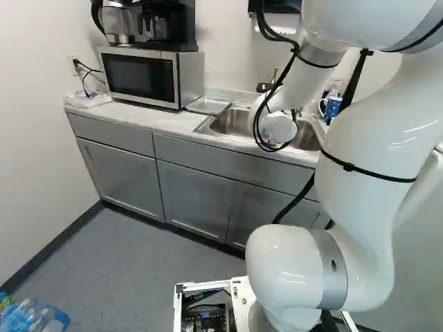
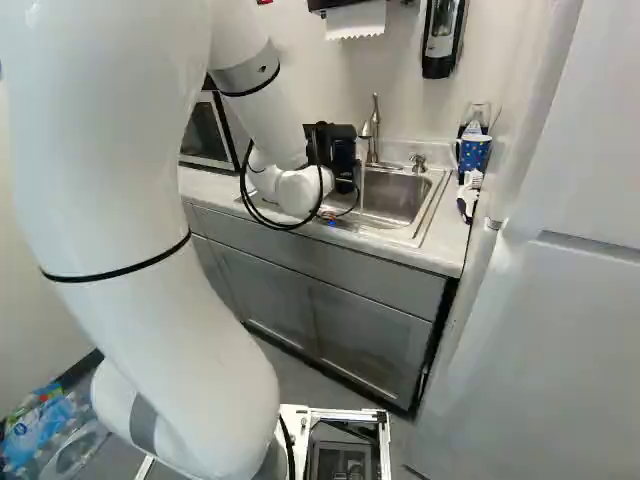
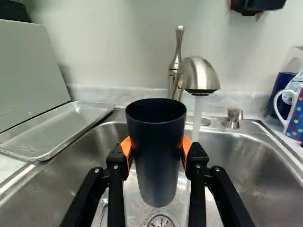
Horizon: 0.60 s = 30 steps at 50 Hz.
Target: Rinse the cup and place it in the tray
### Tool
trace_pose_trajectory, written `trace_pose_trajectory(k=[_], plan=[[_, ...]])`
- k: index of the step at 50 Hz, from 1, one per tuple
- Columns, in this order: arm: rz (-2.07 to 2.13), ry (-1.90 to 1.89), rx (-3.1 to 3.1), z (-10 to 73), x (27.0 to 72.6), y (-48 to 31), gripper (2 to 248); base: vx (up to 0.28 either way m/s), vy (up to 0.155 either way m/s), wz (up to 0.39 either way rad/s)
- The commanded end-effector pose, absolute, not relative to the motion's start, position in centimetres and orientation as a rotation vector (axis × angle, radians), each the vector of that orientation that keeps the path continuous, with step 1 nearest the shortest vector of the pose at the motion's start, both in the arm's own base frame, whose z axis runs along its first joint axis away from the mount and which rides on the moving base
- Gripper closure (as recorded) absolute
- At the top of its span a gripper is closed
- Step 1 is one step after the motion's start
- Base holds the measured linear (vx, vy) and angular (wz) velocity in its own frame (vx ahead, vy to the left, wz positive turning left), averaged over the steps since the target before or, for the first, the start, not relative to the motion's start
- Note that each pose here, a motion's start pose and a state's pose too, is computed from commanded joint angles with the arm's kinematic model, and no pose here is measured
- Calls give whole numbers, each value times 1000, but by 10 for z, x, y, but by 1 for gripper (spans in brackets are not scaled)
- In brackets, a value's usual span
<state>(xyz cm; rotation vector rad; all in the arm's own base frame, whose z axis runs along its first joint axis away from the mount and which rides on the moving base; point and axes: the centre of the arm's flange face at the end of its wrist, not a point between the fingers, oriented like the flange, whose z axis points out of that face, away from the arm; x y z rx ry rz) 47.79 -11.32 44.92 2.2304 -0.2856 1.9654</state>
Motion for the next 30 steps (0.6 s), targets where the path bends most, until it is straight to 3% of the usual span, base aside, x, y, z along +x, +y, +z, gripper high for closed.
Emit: trace_pose_trajectory(k=[30], plan=[[1892, -361, 2231, 446, 468, -144, 128, 0, 0, 0]])
